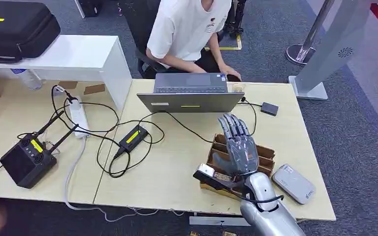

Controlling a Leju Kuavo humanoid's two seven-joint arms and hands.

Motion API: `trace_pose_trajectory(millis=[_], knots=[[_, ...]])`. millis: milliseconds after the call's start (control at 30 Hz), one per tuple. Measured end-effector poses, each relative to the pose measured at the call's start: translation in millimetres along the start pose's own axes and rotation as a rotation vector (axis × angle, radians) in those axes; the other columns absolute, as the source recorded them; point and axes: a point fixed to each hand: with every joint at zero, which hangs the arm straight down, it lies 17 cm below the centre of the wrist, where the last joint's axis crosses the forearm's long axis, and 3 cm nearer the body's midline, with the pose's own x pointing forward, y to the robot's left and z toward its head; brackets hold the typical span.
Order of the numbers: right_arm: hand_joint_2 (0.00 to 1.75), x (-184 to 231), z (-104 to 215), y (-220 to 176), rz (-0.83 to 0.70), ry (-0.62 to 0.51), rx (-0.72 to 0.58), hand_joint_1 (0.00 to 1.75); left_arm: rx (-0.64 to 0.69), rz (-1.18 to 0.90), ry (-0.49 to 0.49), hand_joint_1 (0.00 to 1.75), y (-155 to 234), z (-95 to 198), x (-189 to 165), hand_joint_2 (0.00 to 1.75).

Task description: Pass the card to the sensor for recognition and then transmit it.

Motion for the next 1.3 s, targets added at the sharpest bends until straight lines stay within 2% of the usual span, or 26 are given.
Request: trace_pose_trajectory(millis=[533,1300], knots=[[1.75,-16.3,7.2,12.3,0.029,0.040,0.034,0.00,-0.001,0.002,0.000,0.00,-0.1,0.1,-0.1,1.75],[1.75,-55.4,10.1,5.1,0.078,0.089,0.026,0.00,0.000,-0.001,0.001,0.00,1.3,0.2,-0.8,1.75]])
